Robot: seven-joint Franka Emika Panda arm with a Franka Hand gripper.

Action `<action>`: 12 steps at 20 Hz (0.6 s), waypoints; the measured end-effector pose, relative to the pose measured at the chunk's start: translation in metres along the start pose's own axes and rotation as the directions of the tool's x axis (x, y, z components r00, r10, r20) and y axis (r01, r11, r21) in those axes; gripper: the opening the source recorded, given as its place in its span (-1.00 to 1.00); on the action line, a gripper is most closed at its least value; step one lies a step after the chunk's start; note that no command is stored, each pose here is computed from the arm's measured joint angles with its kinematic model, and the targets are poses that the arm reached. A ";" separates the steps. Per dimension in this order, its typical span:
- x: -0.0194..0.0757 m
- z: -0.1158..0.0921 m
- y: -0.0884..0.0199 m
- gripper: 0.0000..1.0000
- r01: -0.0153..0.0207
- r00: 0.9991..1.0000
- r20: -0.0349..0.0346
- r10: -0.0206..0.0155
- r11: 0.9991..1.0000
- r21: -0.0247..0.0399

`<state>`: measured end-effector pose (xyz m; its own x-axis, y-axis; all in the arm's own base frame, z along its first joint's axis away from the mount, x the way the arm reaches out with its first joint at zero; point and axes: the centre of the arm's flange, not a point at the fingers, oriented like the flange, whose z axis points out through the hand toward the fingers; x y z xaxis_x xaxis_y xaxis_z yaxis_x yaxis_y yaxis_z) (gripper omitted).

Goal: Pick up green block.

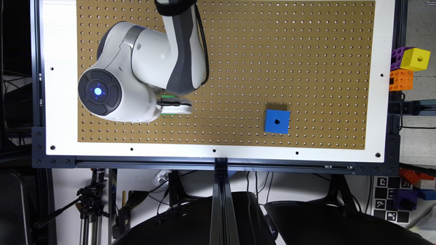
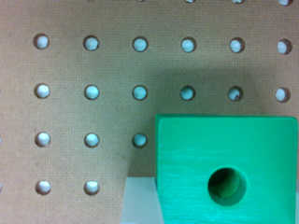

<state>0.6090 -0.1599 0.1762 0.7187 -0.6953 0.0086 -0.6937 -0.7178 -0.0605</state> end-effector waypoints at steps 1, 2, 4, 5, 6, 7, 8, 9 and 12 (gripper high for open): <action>0.0001 0.000 0.000 -1.00 0.000 1.000 0.000 0.000 1.000 0.000; 0.0003 0.000 0.000 -1.00 -0.001 1.000 0.000 0.001 1.000 0.000; 0.0010 -0.003 0.001 -1.00 -0.001 1.000 -0.002 0.001 1.000 0.000; 0.0013 -0.008 0.000 -1.00 -0.001 1.000 -0.001 0.001 1.000 -0.002; 0.0016 -0.012 0.000 -1.00 -0.001 1.000 0.000 0.001 1.000 -0.002; 0.0022 -0.017 0.000 -1.00 -0.001 1.000 -0.001 0.001 1.000 -0.003; 0.0027 -0.026 -0.001 -1.00 0.000 1.000 -0.001 0.000 1.000 -0.004; 0.0029 -0.034 -0.001 -1.00 0.001 1.000 0.001 -0.001 1.000 -0.006; 0.0030 -0.056 -0.003 -1.00 0.003 1.000 0.003 -0.003 1.000 -0.011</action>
<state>0.6102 -0.1622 0.2325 0.7207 -0.6932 0.0056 -0.6922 -0.7200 -0.0499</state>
